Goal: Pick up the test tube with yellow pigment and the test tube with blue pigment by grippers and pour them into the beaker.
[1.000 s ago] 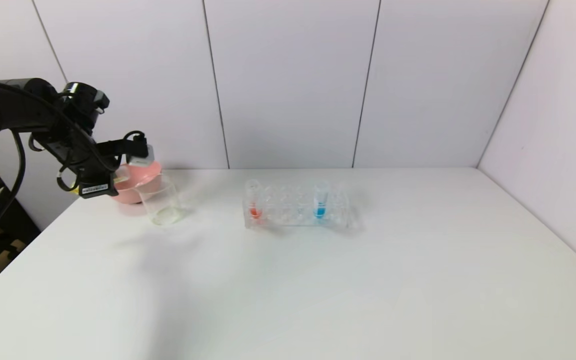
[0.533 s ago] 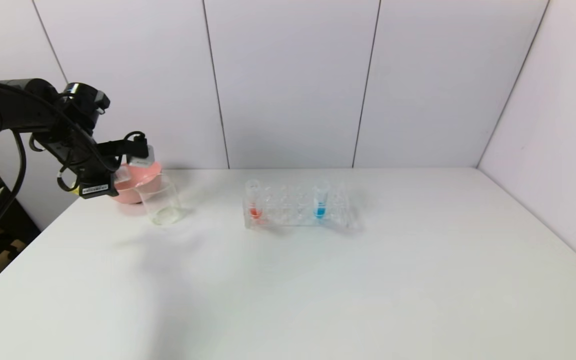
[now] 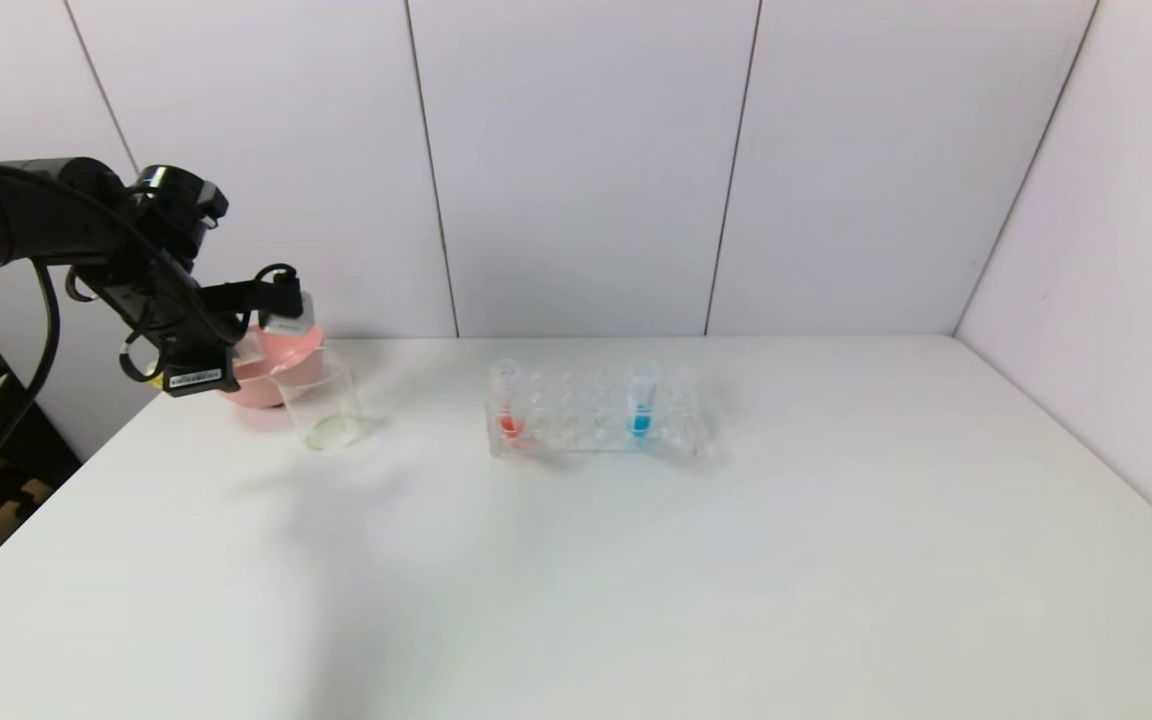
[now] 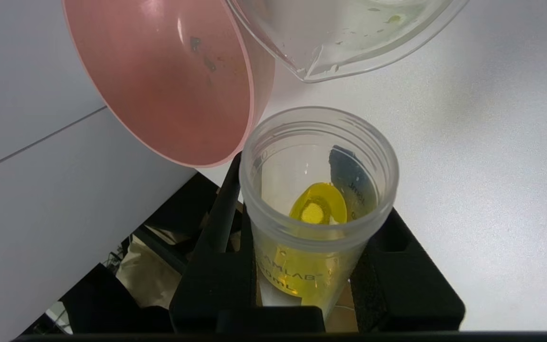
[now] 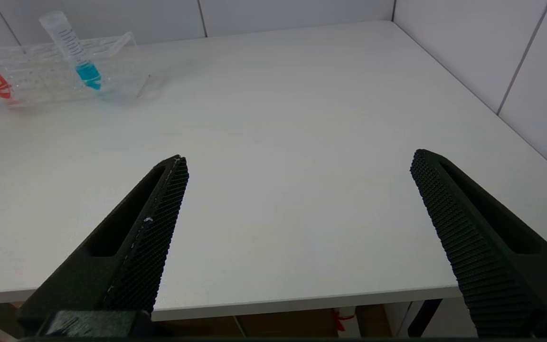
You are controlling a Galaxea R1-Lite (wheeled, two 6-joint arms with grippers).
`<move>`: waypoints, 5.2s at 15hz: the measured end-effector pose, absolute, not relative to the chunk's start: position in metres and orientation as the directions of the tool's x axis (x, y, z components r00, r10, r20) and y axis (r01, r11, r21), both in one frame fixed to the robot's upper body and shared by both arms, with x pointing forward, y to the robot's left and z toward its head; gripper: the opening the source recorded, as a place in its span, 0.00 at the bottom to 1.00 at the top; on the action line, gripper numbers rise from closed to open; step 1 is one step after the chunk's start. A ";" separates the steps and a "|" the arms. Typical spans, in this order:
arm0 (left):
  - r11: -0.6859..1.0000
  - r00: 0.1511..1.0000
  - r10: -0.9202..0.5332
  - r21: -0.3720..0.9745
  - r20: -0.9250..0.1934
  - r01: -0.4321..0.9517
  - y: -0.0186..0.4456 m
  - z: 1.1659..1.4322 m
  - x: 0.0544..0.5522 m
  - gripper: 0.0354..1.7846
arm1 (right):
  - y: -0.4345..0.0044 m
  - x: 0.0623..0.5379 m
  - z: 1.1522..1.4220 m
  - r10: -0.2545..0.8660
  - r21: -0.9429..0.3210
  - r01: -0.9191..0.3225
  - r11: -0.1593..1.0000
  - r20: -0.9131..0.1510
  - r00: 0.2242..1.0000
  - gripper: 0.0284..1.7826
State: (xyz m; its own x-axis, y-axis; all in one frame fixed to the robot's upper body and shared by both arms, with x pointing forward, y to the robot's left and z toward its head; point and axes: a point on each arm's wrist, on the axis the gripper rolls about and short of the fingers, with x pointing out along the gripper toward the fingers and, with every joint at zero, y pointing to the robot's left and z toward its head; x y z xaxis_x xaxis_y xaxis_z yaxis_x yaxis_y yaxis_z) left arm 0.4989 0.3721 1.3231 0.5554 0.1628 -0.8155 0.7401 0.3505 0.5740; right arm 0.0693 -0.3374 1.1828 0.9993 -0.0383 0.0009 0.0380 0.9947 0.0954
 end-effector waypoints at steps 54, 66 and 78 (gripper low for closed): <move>0.263 0.536 0.369 0.639 -0.759 0.723 0.346 1.313 0.511 0.29 | -0.337 0.069 1.183 -0.038 0.096 0.038 0.995 0.001 0.999 0.96; 0.711 0.708 0.079 0.538 -0.701 0.453 0.355 1.359 0.493 0.29 | -0.337 0.069 1.183 -0.038 0.096 0.038 0.995 0.001 0.999 0.96; 0.993 0.957 -0.111 0.018 -0.270 0.120 0.404 1.385 0.519 0.29 | -0.337 0.069 1.183 -0.038 0.096 0.038 0.995 0.001 0.999 0.96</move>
